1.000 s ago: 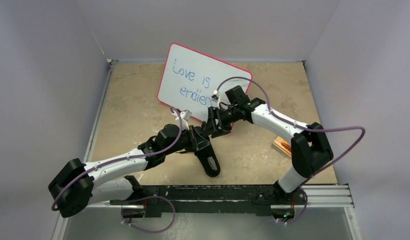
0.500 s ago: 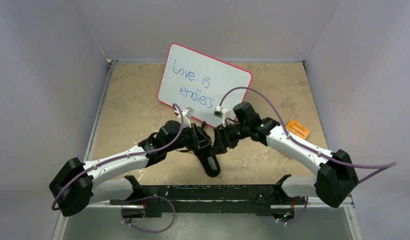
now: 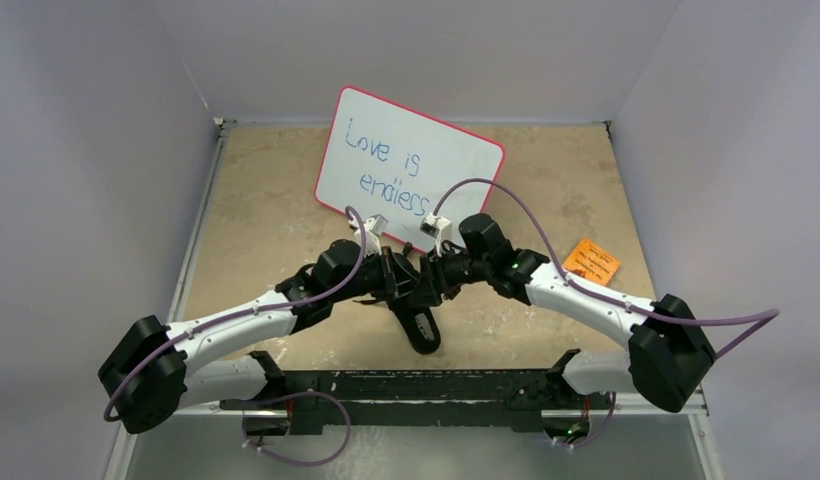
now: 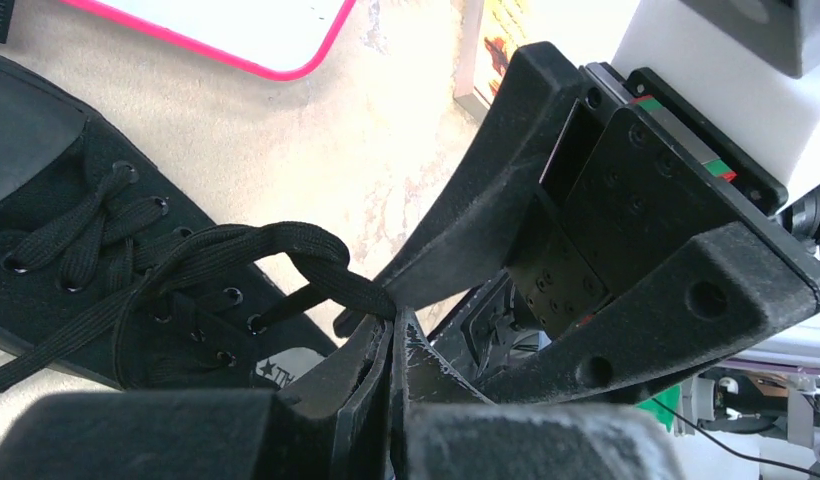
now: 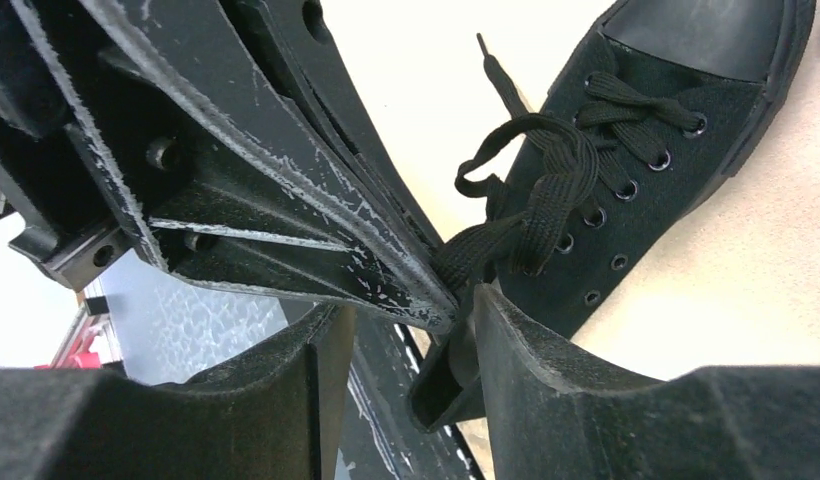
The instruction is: Tie the shoes
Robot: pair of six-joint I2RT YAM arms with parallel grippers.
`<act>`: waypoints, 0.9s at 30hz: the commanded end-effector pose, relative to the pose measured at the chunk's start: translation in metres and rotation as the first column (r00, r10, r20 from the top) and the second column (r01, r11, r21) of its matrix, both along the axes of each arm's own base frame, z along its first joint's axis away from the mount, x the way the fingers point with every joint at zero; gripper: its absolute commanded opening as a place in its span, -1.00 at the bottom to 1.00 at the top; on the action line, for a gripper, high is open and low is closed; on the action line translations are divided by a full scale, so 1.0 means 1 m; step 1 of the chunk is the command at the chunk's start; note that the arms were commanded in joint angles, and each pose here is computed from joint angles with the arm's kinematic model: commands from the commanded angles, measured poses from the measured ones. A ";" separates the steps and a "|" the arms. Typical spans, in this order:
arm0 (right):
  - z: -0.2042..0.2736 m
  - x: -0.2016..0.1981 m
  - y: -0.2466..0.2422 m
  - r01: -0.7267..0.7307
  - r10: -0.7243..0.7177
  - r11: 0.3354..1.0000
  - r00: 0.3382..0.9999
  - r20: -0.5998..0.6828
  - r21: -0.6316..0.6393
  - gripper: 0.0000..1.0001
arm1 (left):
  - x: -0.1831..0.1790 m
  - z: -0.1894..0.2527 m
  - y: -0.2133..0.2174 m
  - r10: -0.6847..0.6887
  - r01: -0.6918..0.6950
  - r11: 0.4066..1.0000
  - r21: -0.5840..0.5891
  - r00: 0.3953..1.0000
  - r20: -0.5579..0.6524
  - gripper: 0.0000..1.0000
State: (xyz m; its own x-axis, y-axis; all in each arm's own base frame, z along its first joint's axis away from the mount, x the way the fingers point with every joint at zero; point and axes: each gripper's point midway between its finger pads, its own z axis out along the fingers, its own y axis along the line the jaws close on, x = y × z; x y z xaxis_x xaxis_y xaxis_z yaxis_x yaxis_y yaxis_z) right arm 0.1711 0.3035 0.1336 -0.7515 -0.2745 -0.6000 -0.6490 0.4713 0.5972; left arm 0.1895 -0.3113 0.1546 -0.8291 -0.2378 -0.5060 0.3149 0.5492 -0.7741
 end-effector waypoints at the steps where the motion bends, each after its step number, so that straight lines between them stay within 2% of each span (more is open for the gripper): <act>1: 0.013 0.009 0.011 0.012 -0.015 0.997 0.999 0.040 0.070 -0.06 | 0.005 0.022 -0.007 -0.012 0.015 0.998 -0.056 0.999 0.042 -1.00; 5: 0.013 0.006 0.007 0.026 -0.027 0.998 1.000 0.015 0.051 -0.47 | 0.007 0.020 -0.008 0.000 0.002 0.999 -0.054 0.999 0.039 -1.00; 8: 0.010 -0.004 -0.004 0.045 -0.044 0.999 0.998 -0.033 0.017 -0.97 | 0.011 0.020 -0.005 0.027 -0.025 0.999 -0.048 0.999 0.039 -1.00; 10: 0.008 -0.008 -0.013 0.083 -0.084 0.996 0.995 -0.056 -0.016 -1.00 | 0.014 0.016 0.001 0.055 -0.054 0.999 -0.005 0.998 0.031 -0.75; 13: 0.014 -0.010 -0.021 0.113 -0.115 0.993 0.992 -0.048 -0.038 -1.00 | 0.022 -0.009 0.031 0.181 -0.176 0.970 0.171 0.983 -0.014 -0.42; 14: 0.015 -0.009 -0.022 0.117 -0.119 0.992 0.992 -0.045 -0.041 -1.00 | 0.021 -0.017 0.043 0.223 -0.211 0.951 0.227 0.974 -0.031 -0.36; 18: 0.011 -0.009 -0.024 0.121 -0.124 0.991 0.990 -0.062 -0.058 -1.00 | 0.025 -0.023 0.072 0.380 -0.347 0.894 0.284 0.923 -0.066 -0.10; 21: 0.008 -0.008 -0.022 0.100 -0.105 0.993 0.991 -0.078 -0.064 -1.00 | 0.029 -0.039 0.105 0.552 -0.479 0.796 0.370 0.825 -0.119 0.03; 23: 0.008 -0.009 -0.021 0.081 -0.086 0.995 0.993 -0.084 -0.066 -1.00 | 0.031 -0.057 0.126 0.680 -0.558 0.708 0.433 0.703 -0.206 0.11; 24: 0.008 -0.010 -0.020 0.073 -0.079 0.995 0.993 -0.087 -0.063 -1.00 | 0.033 -0.066 0.125 0.706 -0.574 0.695 0.433 0.657 -0.262 0.14; 27: 0.006 -0.010 -0.018 0.062 -0.067 0.996 0.993 -0.096 -0.056 -1.00 | 0.052 -0.071 0.101 0.712 -0.639 0.700 0.318 0.597 -0.370 0.07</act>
